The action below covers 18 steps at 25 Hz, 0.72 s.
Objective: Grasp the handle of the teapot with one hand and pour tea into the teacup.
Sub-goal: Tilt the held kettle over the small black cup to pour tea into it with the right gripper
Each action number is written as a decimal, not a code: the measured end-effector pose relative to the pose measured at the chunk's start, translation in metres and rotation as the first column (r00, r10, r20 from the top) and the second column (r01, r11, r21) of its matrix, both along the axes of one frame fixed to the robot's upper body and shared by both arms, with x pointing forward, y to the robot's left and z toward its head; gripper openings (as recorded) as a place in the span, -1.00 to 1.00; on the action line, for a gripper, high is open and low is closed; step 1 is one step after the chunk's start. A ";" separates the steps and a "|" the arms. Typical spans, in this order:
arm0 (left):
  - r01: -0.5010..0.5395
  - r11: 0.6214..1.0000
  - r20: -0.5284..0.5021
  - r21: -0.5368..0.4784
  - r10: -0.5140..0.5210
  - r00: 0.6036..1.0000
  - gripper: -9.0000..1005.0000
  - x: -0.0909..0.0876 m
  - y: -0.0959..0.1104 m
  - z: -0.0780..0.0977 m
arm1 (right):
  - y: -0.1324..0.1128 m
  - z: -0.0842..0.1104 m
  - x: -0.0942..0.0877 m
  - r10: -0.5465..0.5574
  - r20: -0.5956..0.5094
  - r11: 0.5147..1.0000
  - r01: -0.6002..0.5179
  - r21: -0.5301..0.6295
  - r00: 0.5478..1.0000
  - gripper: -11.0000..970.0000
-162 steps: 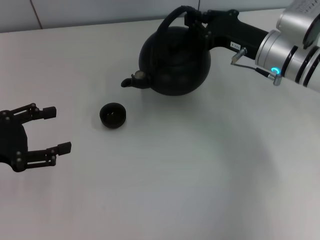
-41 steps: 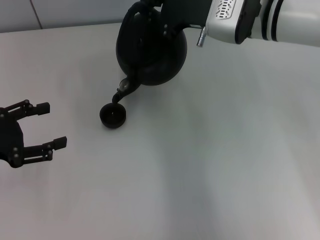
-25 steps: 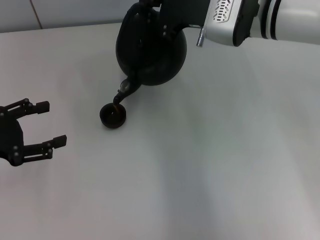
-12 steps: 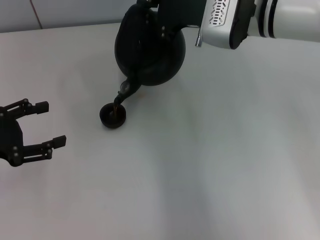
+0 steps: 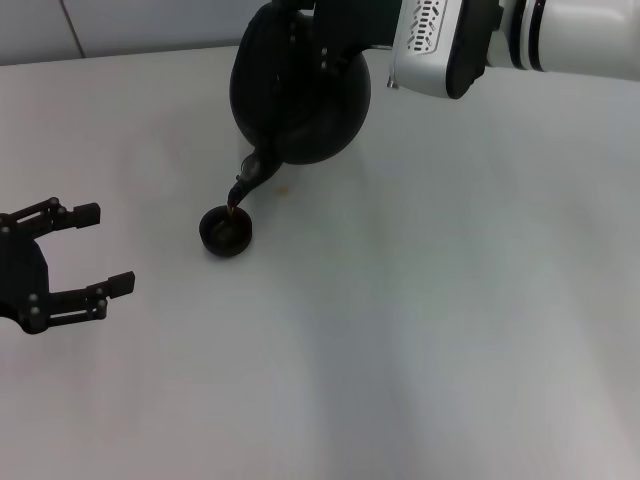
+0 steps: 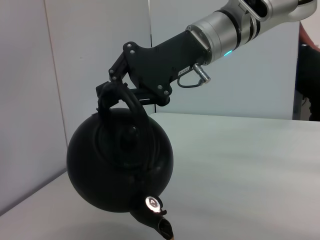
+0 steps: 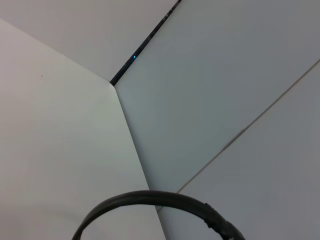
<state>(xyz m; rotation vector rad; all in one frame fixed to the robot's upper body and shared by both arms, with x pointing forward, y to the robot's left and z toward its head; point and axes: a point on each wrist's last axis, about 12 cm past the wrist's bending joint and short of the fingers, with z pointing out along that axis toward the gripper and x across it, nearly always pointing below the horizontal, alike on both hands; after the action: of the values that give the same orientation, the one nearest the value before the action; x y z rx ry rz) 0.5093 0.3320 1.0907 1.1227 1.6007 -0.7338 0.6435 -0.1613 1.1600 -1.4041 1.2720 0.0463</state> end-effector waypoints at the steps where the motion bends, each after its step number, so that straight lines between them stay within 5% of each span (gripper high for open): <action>1: 0.000 1.000 0.000 0.000 0.000 1.000 0.72 0.000 0.000 0.000 | 0.000 0.000 0.000 0.000 0.000 1.000 0.000 0.000 1.000 -0.79; 8: 0.000 1.000 0.000 -0.001 0.000 1.000 0.72 0.000 0.000 0.000 | -0.001 0.000 -0.001 -0.006 -0.008 1.000 0.006 0.018 1.000 -0.80; 18: 0.000 1.000 0.002 -0.003 0.000 1.000 0.72 0.000 -0.002 -0.001 | -0.015 -0.015 -0.011 -0.054 -0.116 0.979 0.076 0.187 0.992 -0.80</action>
<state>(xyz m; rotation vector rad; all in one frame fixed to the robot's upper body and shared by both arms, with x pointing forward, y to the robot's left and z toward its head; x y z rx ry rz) 0.5095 0.3298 1.0900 1.1207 1.5978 -0.7343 0.6327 -0.1760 1.1453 -1.2074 1.3663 0.1991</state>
